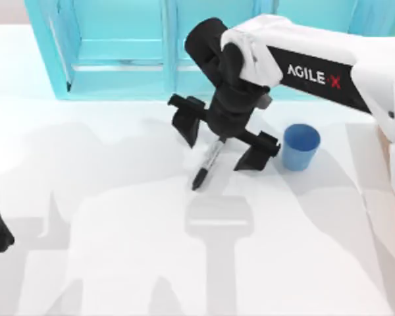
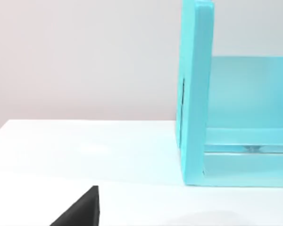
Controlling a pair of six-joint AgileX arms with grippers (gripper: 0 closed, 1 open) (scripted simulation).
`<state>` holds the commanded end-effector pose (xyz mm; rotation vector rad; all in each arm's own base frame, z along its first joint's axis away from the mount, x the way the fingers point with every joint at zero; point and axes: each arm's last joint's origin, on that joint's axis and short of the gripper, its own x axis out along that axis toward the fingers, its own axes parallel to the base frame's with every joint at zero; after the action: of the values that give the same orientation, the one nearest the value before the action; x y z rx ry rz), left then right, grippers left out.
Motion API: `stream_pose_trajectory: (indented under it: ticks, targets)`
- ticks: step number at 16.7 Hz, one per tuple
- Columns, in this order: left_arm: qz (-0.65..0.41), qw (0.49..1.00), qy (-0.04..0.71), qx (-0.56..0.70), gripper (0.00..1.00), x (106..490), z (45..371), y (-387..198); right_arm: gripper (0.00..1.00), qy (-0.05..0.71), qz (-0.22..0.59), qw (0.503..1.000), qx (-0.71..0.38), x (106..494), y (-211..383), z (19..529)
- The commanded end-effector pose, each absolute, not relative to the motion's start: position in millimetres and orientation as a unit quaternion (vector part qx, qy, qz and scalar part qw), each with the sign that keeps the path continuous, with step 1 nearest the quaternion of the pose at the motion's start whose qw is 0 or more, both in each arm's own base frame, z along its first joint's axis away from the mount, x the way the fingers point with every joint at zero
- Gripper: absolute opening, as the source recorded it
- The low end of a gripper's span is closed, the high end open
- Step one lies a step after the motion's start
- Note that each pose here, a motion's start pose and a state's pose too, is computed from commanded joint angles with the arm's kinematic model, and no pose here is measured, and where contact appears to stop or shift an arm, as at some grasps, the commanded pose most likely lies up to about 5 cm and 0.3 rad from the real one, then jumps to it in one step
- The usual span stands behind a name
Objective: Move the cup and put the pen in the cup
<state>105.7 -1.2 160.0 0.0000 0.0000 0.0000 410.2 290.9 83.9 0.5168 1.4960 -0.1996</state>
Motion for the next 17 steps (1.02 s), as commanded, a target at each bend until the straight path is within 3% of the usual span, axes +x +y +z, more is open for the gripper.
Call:
stream_pose_trajectory:
  ticks: [6,14,15,17]
  targets:
    - [0.000,1.000,0.000,0.000,1.00,106,160,-1,0.02,0.671,-0.090,0.698,0.232,410,291,84]
    - [0.000,1.000,0.000,0.000,1.00,106,160,-1,0.00,0.671,-0.090,0.698,0.232,410,291,84]
    - [0.000,1.000,0.000,0.000,1.00,106,160,-1,0.00,0.664,-0.093,0.711,0.214,406,280,118]
    - [0.000,1.000,0.000,0.000,1.00,106,160,-1,0.00,0.667,-0.095,0.709,0.208,399,283,120]
